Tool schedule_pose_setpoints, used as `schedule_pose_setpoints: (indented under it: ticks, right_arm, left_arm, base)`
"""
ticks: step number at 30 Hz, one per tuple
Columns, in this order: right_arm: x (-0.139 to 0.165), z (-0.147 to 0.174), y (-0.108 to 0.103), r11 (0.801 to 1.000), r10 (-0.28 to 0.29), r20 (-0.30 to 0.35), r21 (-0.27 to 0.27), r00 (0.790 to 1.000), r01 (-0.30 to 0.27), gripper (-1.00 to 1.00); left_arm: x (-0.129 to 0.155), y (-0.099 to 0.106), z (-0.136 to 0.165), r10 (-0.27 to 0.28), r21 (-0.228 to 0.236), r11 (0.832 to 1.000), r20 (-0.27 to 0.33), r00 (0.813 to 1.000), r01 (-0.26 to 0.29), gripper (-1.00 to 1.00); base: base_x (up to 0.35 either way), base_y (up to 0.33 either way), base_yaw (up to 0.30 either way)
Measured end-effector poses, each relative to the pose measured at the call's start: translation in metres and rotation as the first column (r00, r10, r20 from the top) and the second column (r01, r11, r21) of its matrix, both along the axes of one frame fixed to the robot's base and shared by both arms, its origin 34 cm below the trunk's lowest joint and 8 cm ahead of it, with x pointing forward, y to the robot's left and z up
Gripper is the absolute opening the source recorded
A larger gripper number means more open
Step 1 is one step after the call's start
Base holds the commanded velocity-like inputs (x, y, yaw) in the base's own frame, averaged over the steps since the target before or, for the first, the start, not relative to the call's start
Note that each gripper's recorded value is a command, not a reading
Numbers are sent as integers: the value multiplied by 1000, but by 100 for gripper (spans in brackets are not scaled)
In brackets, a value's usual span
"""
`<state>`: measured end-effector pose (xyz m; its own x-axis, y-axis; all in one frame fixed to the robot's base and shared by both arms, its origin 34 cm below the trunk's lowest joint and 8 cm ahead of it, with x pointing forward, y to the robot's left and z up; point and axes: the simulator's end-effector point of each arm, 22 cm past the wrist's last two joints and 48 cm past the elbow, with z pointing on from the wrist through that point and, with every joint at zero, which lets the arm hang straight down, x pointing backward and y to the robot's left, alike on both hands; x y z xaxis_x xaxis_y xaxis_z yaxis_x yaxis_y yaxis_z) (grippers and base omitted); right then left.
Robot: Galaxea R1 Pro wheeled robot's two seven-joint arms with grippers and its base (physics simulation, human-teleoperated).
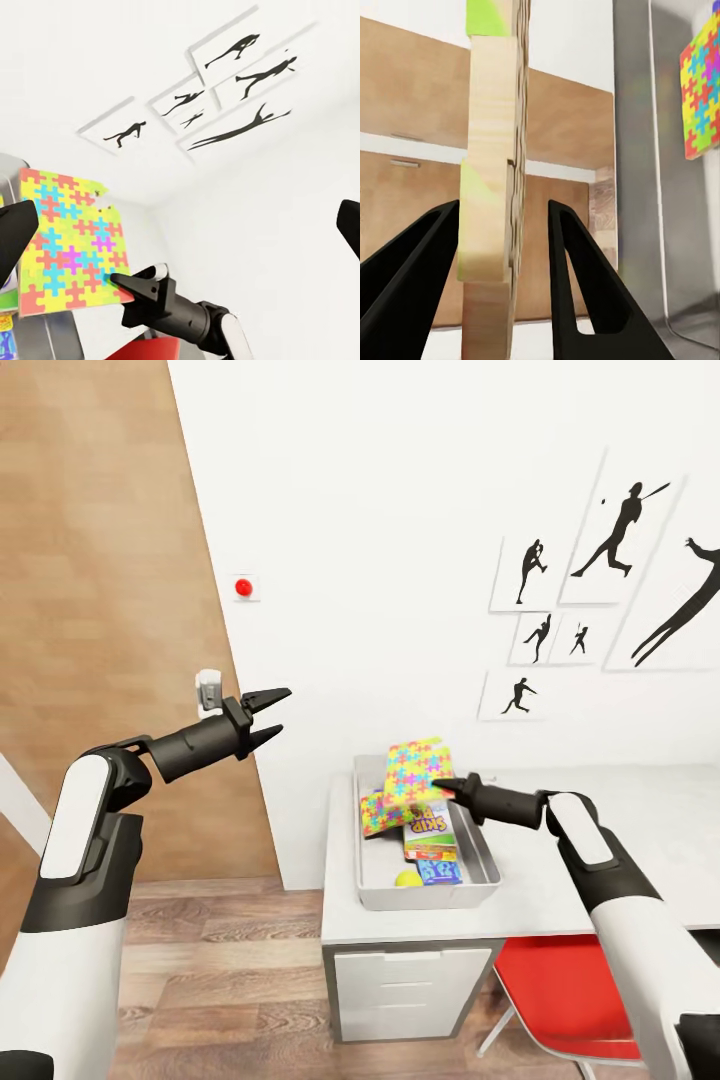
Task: Put all the toys in the child's room - the three board games (two on the bed and one on the table), the two jigsaw puzzles on the table, and the tennis ball on the table - inside the toy box on the table in the child's room.
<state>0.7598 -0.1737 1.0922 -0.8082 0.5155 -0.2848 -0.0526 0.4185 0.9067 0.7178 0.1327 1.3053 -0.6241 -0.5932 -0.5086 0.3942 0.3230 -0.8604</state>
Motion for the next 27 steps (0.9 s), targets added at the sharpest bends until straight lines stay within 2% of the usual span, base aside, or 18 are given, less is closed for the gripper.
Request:
schedule_pose_setpoints:
  ticks: [17,27]
  right_arm:
    - [3,-9,5,1000,7,-33,-7,999,-7,-100]
    - [-1,-32,1,997,-12,-86,-77,996,5,-100]
  left_arm:
    - [0,0,0,0,1,1000,0,1000,0,100]
    - [0,0,0,-1,1,1000,0,1000,1,100]
  base:
    - [0,0,0]
    - [0,0,0]
